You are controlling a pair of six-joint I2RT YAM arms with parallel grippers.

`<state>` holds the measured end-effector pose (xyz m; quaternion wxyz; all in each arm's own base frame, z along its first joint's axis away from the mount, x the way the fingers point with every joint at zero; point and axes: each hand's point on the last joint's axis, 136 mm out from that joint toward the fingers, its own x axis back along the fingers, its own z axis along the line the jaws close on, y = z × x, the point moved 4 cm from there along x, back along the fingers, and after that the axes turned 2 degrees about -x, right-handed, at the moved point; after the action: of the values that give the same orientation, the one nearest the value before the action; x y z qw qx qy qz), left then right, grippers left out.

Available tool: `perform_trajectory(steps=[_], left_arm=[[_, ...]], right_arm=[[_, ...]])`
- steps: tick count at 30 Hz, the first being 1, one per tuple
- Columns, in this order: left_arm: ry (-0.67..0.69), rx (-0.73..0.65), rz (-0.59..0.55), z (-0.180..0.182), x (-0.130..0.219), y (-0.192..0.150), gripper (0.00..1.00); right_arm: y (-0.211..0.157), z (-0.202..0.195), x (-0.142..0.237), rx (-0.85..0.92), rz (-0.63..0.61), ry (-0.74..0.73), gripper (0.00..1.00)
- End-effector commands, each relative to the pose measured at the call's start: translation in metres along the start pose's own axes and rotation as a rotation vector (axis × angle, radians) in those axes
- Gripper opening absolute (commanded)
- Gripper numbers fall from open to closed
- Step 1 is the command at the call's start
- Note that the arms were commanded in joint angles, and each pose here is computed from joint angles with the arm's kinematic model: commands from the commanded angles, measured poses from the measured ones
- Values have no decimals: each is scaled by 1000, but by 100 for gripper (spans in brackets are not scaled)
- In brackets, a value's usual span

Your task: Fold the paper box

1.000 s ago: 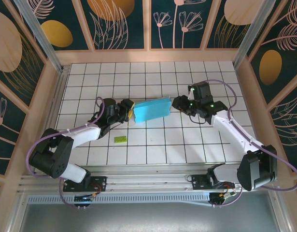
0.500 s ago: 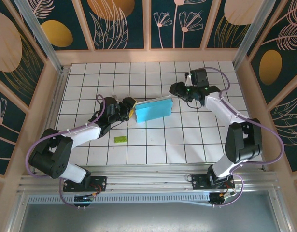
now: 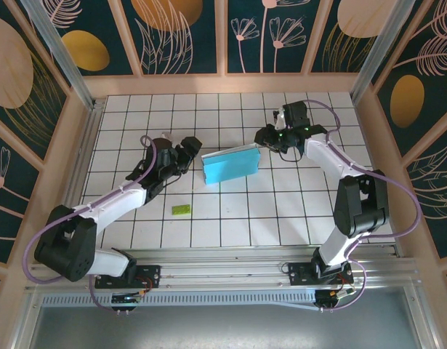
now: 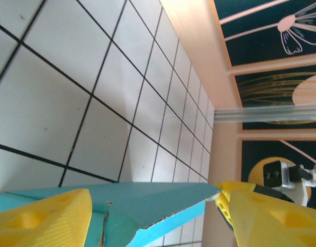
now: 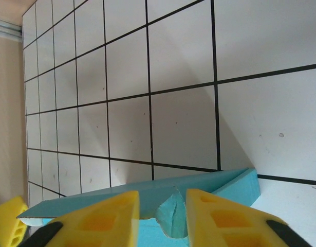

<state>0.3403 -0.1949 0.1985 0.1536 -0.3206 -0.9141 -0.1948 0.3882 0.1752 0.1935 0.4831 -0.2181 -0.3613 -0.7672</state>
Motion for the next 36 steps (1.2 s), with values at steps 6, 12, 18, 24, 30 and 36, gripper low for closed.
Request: perform_trajectory(steps=[6,12,18,24,30,36], left_arm=[[103,-86,-13,12,-1,1,69],[82,-116,51,8,-10,-5,62],[40,-237,91,-6,-16,-7,59],[27,-463,79,-19,-15,-2,61],[26,-665,114,-20,-17,-4,63],[116,-740,92,-9,-17,2,64]], right_arm=[[-9,-9,-2,-11,5,-34,21],[-10,-11,1,3,10,-65,19],[-13,-10,6,12,11,-69,17],[-15,-8,13,77,4,-105,22],[-10,9,14,159,-17,-76,26],[3,18,17,189,-57,-82,28]])
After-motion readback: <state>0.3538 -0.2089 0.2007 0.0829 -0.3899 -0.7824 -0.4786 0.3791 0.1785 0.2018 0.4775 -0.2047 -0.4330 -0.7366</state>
